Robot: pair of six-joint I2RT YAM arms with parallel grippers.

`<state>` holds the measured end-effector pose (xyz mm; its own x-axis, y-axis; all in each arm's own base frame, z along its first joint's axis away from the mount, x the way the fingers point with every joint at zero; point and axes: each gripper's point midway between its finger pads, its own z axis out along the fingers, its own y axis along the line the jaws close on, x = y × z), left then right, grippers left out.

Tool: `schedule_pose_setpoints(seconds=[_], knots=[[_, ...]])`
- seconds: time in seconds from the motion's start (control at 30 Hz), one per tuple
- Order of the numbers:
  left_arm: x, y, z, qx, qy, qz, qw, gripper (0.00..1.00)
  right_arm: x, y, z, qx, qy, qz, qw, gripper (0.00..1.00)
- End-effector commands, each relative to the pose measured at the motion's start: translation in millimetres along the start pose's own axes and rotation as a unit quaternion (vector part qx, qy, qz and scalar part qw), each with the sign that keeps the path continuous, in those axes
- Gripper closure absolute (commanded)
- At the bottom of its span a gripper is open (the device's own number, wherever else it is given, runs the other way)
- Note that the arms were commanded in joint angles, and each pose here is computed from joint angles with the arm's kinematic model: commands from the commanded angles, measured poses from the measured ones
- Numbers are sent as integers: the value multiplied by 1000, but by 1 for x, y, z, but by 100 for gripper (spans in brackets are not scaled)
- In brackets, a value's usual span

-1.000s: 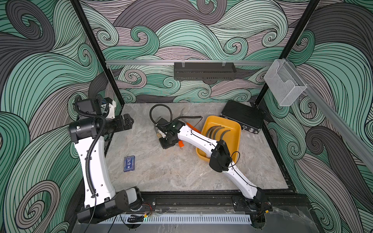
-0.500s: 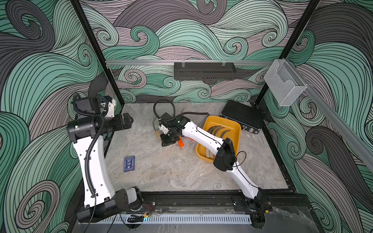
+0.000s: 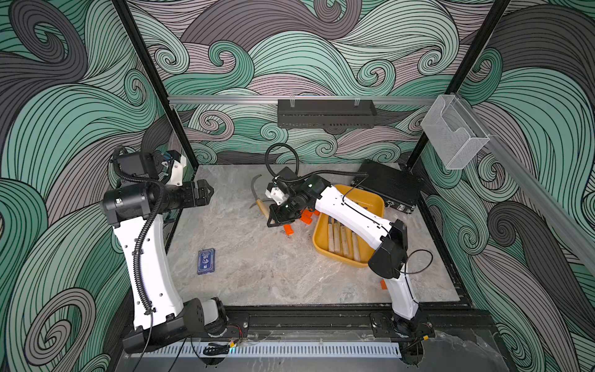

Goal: Put small sickles into storage boxes
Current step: Pick up the sickle at the center of the board, then place the sickle in the storage box.

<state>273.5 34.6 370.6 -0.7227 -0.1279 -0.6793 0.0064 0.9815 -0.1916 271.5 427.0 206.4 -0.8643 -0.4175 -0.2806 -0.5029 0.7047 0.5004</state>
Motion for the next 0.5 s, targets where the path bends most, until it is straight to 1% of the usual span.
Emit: schedule_pose_setpoints(seconds=[0.0, 0.13, 0.27, 0.47], knots=[[4, -8, -5, 21, 7, 5, 1000, 1, -5, 2, -30, -26, -36, 11, 999, 100], [6, -13, -5, 34, 12, 7, 999, 1, 10, -8, -54, -24, -50, 23, 998, 100], [11, -17, -2, 51, 22, 7, 998, 2, 31, -22, -78, -19, -64, 40, 997, 100], [20, -22, 4, 72, 35, 14, 997, 2, 68, -53, -109, -1, -85, 77, 993, 100]])
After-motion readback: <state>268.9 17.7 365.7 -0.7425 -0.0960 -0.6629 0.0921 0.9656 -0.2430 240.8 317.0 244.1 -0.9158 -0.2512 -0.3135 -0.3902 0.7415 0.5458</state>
